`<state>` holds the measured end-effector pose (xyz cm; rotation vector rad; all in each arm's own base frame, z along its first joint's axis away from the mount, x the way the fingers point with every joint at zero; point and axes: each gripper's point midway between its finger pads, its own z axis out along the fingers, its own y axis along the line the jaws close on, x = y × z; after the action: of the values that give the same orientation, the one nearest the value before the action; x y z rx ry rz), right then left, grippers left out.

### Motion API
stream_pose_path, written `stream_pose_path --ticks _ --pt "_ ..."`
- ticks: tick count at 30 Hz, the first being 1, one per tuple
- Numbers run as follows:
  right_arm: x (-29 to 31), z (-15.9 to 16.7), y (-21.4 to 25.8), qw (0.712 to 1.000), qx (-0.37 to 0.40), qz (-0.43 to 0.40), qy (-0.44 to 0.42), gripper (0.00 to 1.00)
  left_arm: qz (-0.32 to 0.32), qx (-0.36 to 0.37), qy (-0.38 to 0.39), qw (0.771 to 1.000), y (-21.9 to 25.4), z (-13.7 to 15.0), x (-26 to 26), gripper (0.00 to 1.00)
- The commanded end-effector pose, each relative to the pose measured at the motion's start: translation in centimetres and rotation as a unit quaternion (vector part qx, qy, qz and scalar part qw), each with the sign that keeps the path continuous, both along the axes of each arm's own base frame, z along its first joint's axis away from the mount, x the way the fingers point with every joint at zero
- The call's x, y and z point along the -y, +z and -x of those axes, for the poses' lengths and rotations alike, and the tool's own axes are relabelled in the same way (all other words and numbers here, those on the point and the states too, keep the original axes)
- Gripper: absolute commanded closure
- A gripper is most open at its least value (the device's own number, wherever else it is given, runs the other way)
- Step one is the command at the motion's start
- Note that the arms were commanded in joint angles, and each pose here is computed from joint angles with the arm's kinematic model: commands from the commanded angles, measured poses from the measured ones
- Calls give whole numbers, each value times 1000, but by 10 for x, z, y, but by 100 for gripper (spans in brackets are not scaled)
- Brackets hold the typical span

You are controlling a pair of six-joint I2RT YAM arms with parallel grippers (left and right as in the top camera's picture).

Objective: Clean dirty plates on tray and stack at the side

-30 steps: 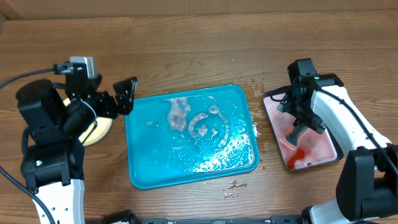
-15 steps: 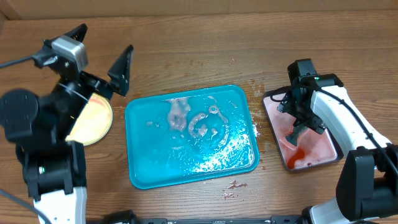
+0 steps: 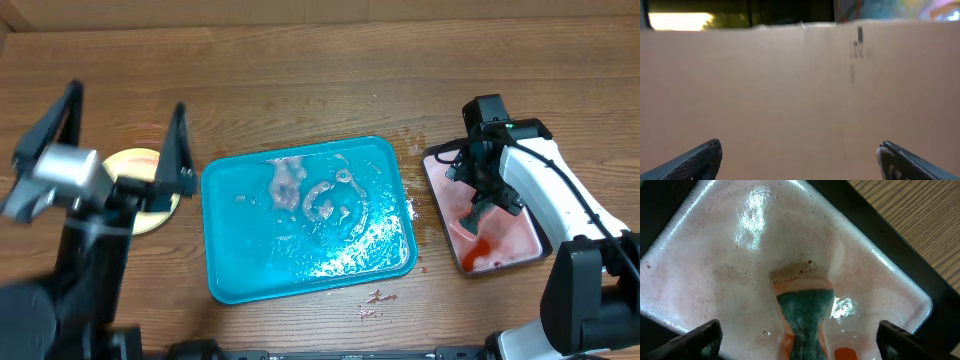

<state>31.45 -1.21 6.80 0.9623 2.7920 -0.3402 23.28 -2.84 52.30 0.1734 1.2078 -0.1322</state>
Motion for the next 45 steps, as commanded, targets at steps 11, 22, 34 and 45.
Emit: stream_pose_path --ticks 11,22,34,45 --pt "3 -2 2 1000 6 6 -2 0 28 109 6 994 -37 46 -3 0" --pt "3 -2 2 1000 5 6 -2 0 76 145 4 987 -129 48 -11 0" --pt "3 -2 2 1000 5 6 -2 0 102 149 18 983 -182 45 -20 0" --pt "2 -2 2 1000 6 6 -2 0 144 54 46 987 -232 15 -33 0"
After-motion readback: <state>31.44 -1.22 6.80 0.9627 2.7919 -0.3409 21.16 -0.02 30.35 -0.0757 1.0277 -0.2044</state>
